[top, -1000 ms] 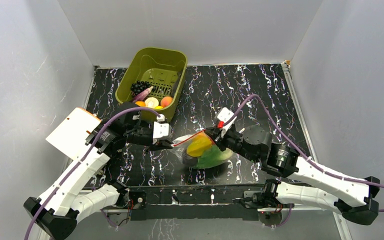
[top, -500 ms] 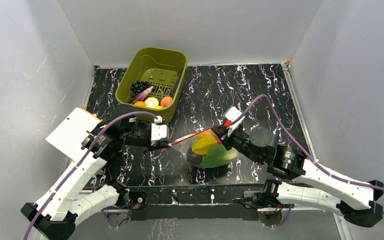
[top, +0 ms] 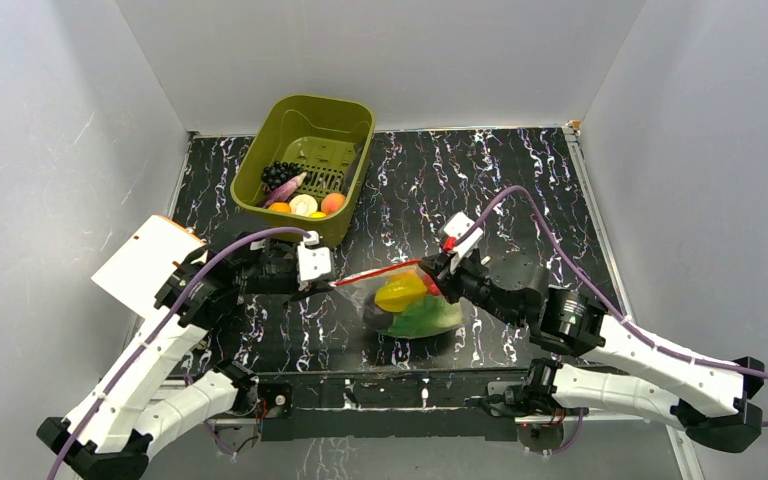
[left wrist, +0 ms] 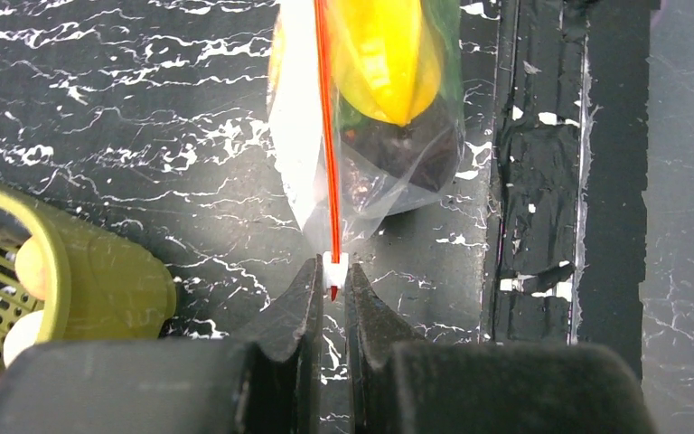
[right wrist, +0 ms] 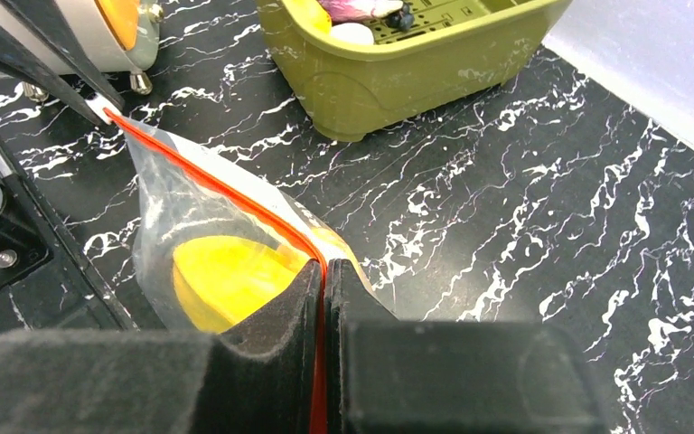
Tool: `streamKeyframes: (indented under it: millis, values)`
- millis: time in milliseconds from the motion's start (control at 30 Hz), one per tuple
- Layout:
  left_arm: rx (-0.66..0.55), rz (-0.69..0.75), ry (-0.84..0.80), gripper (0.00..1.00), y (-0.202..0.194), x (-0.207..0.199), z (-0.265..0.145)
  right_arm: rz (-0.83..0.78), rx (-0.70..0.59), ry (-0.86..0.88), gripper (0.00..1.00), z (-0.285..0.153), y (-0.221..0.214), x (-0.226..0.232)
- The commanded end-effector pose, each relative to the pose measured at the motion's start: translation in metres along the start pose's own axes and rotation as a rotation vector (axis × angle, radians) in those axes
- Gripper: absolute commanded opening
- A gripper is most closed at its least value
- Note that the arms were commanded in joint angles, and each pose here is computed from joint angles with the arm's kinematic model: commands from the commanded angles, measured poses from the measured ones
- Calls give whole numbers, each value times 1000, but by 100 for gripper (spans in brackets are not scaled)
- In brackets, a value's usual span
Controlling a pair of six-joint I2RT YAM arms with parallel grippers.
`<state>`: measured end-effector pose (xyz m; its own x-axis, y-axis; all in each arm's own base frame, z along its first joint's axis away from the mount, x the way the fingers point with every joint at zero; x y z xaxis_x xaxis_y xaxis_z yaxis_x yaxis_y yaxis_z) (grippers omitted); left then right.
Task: Place the food in the zip-top bag and seal the zipper
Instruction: Zip the zipper food storage bag at the center of the board.
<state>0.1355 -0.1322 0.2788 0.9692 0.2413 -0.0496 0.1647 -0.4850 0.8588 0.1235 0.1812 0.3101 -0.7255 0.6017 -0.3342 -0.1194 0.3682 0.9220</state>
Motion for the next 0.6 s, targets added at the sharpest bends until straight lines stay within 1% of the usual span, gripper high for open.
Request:
streamKeyframes:
  millis: [0, 67, 133, 167, 200, 300, 467, 500, 567]
  values:
    - [-59, -37, 67, 8, 7, -3, -10, 139, -79, -104, 0, 0, 24, -13]
    - [-92, -38, 86, 11, 11, -2, -11, 158, -85, -91, 0, 4, 24, -10]
    - [-105, -52, 100, 14, 13, -1, -11, 172, -49, -61, 0, 12, 21, -3]
    - [-107, -58, 101, 9, 14, -1, -11, 177, -21, -38, 0, 17, 17, 2]
    - [-109, -52, 96, 0, 18, -2, -13, 183, -1, -3, 0, 20, 14, 7]
    - [-88, -43, 21, 0, 21, -11, -18, 218, 6, 123, 0, 23, 11, 23]
    - [-45, -99, -82, 0, 21, -28, -27, 282, -55, 397, 0, 9, 19, 49]
    - [-42, -120, -81, 0, 20, -31, -30, 302, -59, 430, 0, 7, 21, 52]
    - [-65, -152, -60, 0, 21, -35, -35, 336, -69, 437, 0, 5, 24, 52]
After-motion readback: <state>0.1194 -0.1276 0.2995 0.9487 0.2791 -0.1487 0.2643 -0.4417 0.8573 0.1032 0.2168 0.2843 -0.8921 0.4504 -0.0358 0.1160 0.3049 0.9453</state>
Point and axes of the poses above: each gripper's point midway between its finger pads, its own z axis out along the fingers, its own x axis along the line the jaws close on, y = z × x, the point moved 8 cm from there along -z, back along the fingers, and after that the axes turned 14 degrees about -z, right-handed, at the moved point
